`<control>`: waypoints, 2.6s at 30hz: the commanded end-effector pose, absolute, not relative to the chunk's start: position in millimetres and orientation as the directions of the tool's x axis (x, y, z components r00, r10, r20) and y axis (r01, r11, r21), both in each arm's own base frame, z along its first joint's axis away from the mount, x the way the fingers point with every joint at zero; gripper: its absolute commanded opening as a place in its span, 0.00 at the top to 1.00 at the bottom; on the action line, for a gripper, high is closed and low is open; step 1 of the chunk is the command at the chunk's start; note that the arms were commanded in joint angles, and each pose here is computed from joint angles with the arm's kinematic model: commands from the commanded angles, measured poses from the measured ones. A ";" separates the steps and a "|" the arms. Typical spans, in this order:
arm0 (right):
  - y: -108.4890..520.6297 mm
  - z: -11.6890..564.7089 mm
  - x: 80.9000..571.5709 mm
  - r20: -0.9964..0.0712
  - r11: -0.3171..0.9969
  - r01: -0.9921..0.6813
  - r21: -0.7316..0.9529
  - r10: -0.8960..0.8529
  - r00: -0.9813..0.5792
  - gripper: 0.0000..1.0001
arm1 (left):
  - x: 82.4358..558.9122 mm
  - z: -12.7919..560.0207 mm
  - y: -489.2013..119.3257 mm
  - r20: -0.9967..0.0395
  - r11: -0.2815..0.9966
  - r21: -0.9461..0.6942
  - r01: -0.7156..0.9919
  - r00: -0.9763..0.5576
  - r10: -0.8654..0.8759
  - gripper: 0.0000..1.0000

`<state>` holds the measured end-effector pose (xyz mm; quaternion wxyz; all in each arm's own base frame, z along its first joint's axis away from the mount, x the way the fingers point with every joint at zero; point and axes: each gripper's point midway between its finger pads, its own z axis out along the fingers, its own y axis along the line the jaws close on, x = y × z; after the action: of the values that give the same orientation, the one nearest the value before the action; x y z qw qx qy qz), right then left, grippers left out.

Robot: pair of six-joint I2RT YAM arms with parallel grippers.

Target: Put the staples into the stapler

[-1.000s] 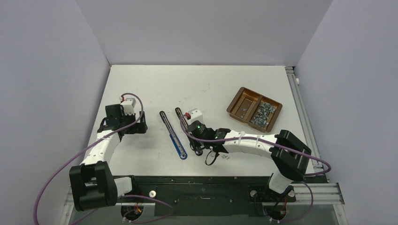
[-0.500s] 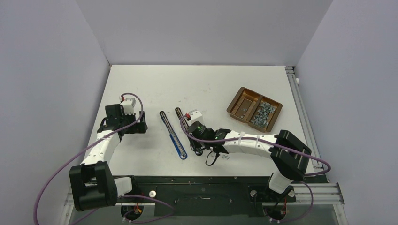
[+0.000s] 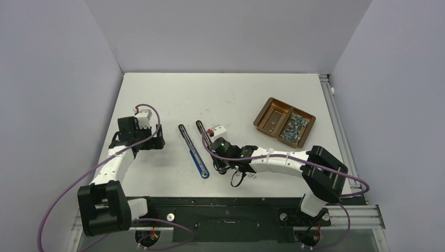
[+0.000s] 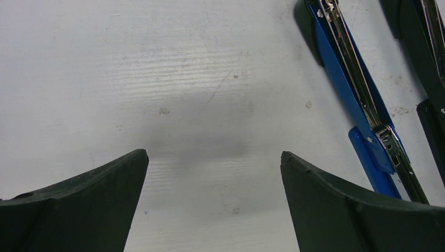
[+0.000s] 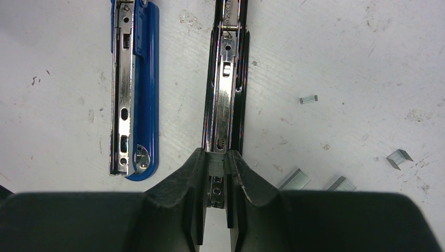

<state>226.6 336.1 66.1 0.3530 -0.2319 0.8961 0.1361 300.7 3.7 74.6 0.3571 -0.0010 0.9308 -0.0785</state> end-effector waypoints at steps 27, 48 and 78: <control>338.9 71.5 230.3 -0.730 0.870 -0.484 0.091 -0.272 -0.627 0.92 | 316.9 98.7 3.3 -0.729 0.985 -0.157 0.070 -0.681 -0.068 0.04; 339.0 77.2 228.1 -0.737 0.871 -0.483 0.092 -0.267 -0.621 0.92 | 316.6 102.5 0.4 -0.733 0.983 -0.165 0.083 -0.676 -0.066 0.04; 330.9 59.4 231.6 -0.713 0.889 -0.450 0.091 -0.257 -0.652 0.92 | 318.7 105.5 0.9 -0.737 0.983 -0.164 0.084 -0.672 -0.066 0.04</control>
<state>224.5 330.5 58.3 0.3561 -0.2117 0.9007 0.1303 300.8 -0.2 77.4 0.3608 0.0033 0.9284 -0.0890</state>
